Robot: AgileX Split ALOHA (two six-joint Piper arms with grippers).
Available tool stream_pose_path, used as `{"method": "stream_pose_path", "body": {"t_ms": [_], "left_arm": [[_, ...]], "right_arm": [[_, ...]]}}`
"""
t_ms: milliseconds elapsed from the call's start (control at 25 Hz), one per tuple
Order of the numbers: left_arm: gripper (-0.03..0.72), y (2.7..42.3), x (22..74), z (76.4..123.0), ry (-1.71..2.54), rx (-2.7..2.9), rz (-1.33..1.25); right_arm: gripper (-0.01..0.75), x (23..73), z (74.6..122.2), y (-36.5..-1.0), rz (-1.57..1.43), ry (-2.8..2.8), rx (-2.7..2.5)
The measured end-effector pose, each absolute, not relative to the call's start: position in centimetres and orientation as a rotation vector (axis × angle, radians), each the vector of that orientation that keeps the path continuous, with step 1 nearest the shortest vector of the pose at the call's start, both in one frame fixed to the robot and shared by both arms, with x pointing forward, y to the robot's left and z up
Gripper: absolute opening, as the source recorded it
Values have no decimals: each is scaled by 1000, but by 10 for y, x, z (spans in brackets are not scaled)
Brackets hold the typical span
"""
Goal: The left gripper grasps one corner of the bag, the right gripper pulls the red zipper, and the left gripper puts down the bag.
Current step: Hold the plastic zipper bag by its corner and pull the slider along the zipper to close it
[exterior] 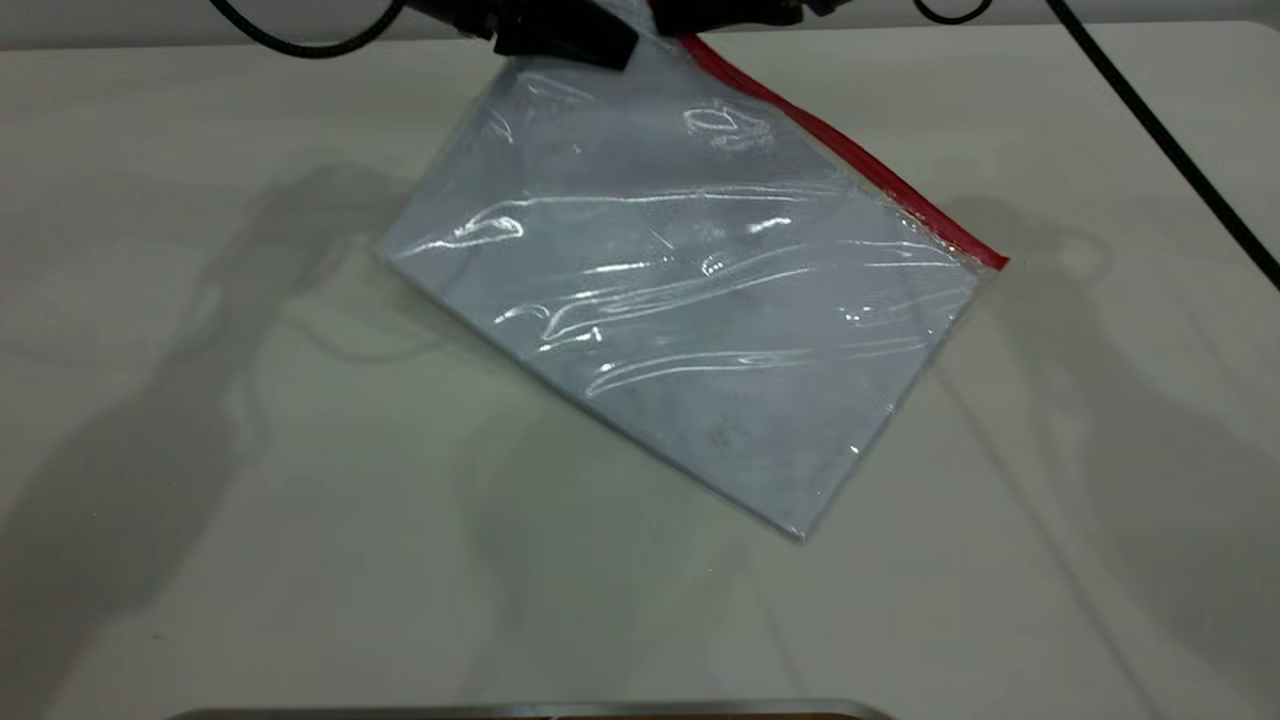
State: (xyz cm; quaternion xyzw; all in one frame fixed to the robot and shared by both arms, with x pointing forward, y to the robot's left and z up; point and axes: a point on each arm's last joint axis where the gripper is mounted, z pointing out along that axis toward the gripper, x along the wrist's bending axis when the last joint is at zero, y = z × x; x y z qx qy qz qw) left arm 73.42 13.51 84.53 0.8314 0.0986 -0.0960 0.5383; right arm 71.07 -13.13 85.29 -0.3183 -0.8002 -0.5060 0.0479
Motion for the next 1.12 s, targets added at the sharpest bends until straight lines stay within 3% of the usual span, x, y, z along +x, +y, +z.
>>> {"method": "stream_pose_path", "body": {"t_ms": [480,1120], "left_arm": [[52,157,747,857,285,1828,-144],[52,155,749,861,290,1783,-127]], "right_arm": [[34,715,836,-175,-1254,-2726,-917],[39,708,814,-248,-751,-2721,-1154]]}}
